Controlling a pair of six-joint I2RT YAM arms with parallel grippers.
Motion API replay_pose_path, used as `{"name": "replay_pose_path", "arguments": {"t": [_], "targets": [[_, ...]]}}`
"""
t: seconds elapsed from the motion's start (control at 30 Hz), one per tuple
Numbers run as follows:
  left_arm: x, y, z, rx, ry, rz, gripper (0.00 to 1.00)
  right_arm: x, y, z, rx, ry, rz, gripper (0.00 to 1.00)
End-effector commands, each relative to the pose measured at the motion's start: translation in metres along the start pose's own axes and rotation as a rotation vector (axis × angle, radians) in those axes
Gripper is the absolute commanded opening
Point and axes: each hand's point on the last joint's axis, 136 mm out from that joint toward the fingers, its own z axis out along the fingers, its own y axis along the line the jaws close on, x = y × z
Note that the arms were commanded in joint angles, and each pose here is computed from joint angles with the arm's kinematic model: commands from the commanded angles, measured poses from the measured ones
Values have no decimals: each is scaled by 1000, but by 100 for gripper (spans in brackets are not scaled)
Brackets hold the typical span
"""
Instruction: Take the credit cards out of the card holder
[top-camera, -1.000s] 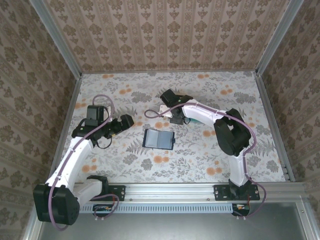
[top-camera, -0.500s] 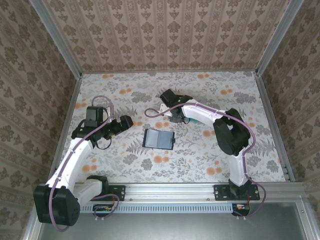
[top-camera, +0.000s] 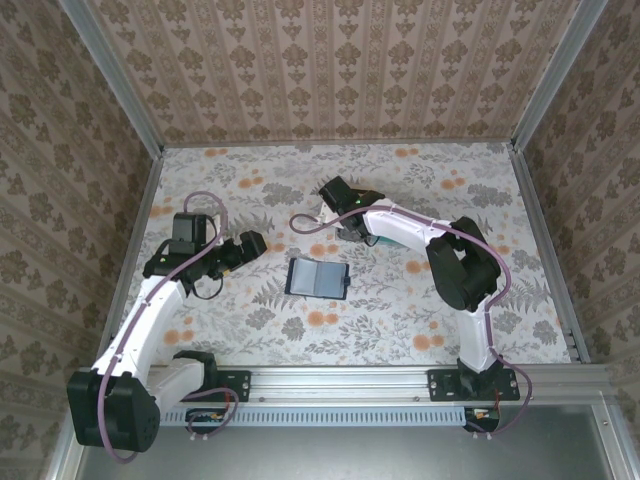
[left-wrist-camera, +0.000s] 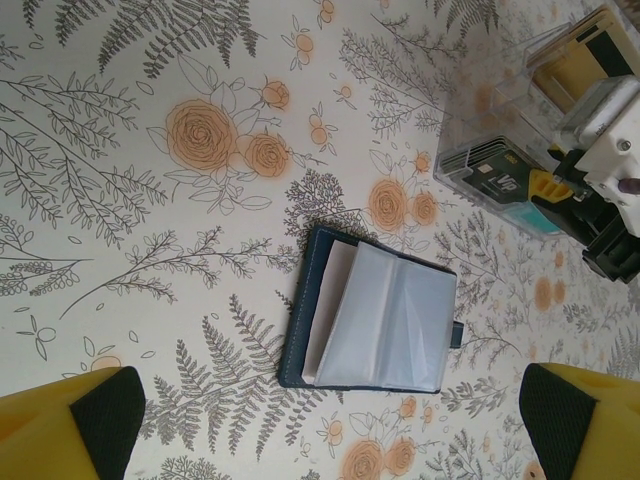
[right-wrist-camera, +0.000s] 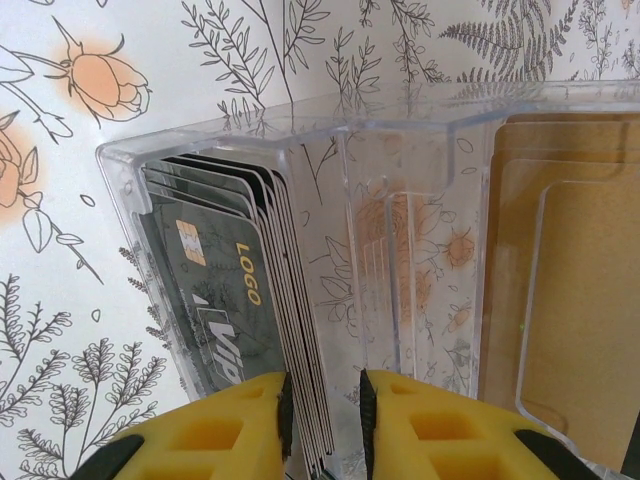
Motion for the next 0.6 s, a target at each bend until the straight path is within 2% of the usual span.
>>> {"name": "replay_pose_path", "arguments": {"t": [0.0,0.3,0.57], "targets": [[5,1,1,13,18,-13,100,-1,-15,-6,41,-8,54,28],[6,1,8,21,44,-18,100,3,-20,-38,31,-72,191,33],[6,-2,24,48,83,-32,100,2,5,-82,-139,-181,464,32]]}}
